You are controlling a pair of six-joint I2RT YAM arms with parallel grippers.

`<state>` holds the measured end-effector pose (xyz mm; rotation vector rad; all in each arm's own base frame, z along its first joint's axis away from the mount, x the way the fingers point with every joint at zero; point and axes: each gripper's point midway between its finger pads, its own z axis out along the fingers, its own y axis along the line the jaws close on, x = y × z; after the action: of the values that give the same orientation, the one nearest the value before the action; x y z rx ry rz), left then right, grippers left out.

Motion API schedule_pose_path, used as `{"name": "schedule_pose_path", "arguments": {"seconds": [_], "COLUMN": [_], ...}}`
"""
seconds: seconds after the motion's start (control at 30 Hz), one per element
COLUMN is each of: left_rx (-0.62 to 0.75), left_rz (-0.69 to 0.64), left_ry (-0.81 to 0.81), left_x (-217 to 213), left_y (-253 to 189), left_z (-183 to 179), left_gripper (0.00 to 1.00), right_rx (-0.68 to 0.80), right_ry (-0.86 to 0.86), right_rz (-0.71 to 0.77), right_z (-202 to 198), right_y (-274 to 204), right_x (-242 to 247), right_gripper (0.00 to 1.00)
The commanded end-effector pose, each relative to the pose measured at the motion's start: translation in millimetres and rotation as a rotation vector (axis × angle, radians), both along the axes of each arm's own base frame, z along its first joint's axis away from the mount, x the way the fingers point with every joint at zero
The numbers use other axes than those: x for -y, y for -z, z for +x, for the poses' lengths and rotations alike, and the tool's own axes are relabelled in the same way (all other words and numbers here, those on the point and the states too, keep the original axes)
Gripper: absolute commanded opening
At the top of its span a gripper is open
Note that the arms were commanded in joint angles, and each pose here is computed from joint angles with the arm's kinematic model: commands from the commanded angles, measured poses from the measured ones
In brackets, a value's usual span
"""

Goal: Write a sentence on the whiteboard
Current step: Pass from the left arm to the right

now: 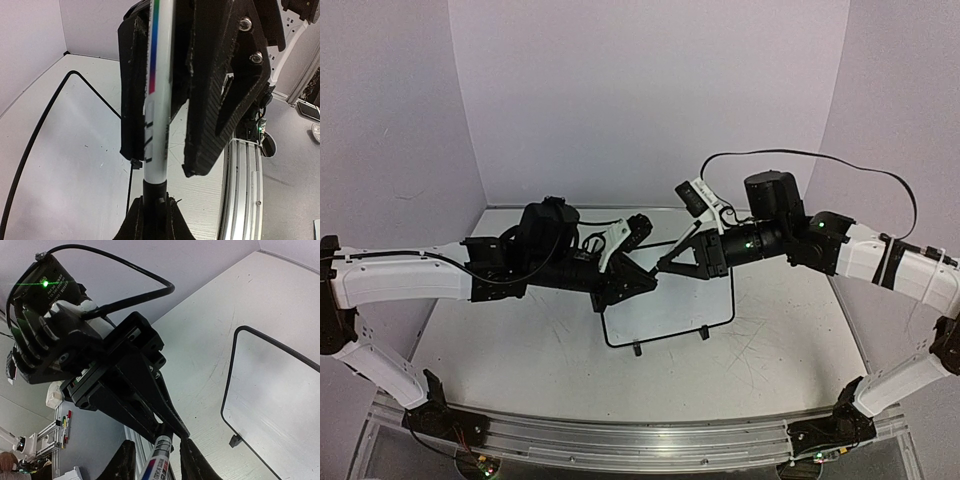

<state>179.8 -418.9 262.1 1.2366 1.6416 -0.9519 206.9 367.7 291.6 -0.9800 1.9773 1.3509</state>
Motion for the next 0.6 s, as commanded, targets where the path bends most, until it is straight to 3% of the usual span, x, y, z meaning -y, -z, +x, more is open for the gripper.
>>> {"name": "schedule_pose_path", "arguments": {"seconds": [0.0, 0.57], "left_rx": [0.049, 0.033], "left_rz": [-0.045, -0.036], "left_ry": [0.0, 0.008], "left_x": [2.6, 6.2], "left_y": [-27.2, -24.1], "left_z": [3.4, 3.4], "left_gripper": [0.0, 0.0], "right_rx": [0.048, 0.027], "right_ry": [0.012, -0.002], "right_rz": [0.031, 0.021], "right_z": [-2.4, -2.0], "right_y": [-16.2, -8.5], "right_x": [4.9, 0.9], "right_gripper": [0.3, 0.13]}}
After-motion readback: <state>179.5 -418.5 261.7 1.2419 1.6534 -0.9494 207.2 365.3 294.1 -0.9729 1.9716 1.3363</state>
